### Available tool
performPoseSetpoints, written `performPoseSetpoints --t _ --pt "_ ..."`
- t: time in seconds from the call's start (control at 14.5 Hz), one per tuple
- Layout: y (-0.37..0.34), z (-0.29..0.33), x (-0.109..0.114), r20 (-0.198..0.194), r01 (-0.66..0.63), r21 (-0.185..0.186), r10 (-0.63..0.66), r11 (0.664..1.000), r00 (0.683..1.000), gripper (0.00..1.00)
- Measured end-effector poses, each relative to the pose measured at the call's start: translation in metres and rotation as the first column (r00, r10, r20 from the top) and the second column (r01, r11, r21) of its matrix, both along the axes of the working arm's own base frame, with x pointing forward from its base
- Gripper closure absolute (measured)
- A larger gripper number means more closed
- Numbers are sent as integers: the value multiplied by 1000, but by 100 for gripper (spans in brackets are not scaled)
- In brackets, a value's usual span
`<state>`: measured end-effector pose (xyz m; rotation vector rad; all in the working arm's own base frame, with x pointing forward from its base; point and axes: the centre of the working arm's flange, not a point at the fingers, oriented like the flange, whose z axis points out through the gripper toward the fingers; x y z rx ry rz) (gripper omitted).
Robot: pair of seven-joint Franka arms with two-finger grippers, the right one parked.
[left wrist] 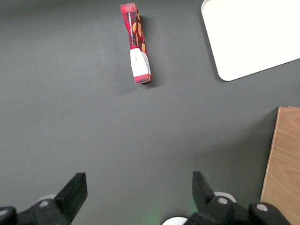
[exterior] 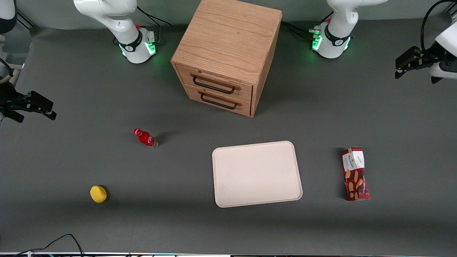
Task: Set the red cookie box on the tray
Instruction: 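Move the left gripper down over the red shortbread box, then close the left gripper on the red shortbread box and lift it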
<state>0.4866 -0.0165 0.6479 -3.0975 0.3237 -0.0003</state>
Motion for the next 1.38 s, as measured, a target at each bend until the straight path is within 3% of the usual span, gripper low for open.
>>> performPoseSetpoints --t 0.69,0.83,0.97,1.17,1.38 --pt "4 -17 7 -27 28 -5 -28 1000 999 0" --pt "4 -39 31 -16 32 -9 -32 999 999 0" --pt "3 -79 69 0 37 -18 -37 999 999 0" --pt "2 -168 136 46 40 -34 -39 999 998 0" --pt "2 -265 180 86 26 -40 -22 999 996 0"
